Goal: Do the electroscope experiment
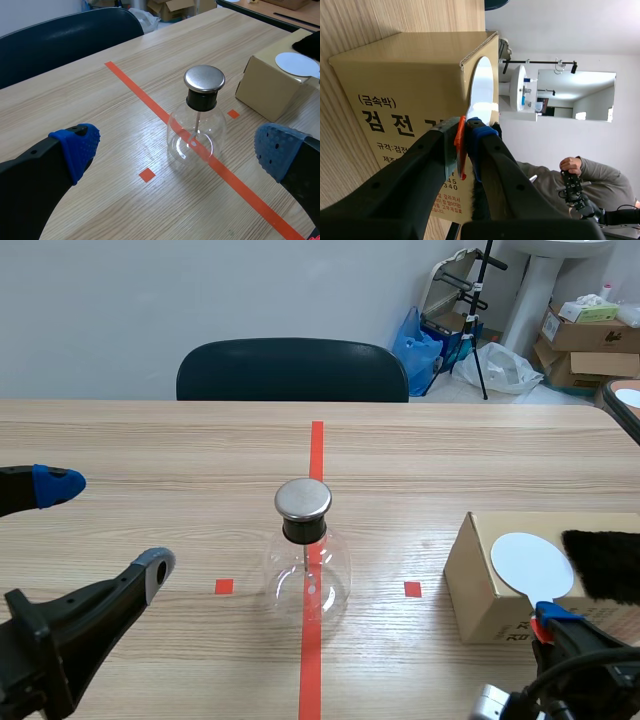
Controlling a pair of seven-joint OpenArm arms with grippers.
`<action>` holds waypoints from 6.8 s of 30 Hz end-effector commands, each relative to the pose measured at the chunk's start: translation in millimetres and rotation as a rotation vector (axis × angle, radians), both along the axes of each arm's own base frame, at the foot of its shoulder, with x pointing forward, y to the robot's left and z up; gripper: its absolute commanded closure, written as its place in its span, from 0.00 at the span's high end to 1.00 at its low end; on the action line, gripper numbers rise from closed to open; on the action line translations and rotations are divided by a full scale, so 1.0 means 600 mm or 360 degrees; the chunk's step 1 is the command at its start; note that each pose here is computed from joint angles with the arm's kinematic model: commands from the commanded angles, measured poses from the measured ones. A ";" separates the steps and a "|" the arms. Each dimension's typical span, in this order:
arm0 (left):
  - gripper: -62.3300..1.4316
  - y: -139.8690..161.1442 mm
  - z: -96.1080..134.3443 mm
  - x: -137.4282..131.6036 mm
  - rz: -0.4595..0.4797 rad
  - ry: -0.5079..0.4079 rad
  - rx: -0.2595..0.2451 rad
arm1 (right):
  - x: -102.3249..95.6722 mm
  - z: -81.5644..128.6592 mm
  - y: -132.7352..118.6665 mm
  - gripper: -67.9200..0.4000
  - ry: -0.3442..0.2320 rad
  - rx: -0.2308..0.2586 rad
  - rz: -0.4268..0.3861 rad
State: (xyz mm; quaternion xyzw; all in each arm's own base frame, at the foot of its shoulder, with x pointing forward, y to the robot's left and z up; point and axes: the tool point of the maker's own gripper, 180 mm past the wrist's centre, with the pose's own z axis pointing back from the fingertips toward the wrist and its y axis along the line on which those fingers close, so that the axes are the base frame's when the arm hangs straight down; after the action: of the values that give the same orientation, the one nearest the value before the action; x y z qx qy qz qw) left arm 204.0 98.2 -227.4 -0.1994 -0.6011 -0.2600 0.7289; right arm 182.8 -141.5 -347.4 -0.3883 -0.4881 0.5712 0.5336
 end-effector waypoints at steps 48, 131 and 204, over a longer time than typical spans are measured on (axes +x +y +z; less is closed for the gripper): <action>1.00 -0.009 0.017 0.000 -0.0033 -0.0042 -0.0031 | 0.046 0.095 0.013 0.03 -0.0332 -0.0093 -0.0029; 0.07 -0.105 -0.222 0.095 -0.0473 0.0152 -0.0030 | 0.125 0.129 0.121 0.02 -0.0525 -0.0061 0.0007; 0.07 -0.105 -0.223 0.095 -0.0474 0.0152 -0.0030 | 0.125 0.129 0.121 0.02 -0.0524 -0.0062 0.0008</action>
State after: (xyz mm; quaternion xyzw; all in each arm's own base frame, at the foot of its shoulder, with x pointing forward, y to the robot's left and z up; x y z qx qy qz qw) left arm 258.8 42.0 -372.3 -0.2936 -0.5189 -0.3531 0.7210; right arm 252.5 -67.1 -282.0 -0.4740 -0.5487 0.5232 0.4478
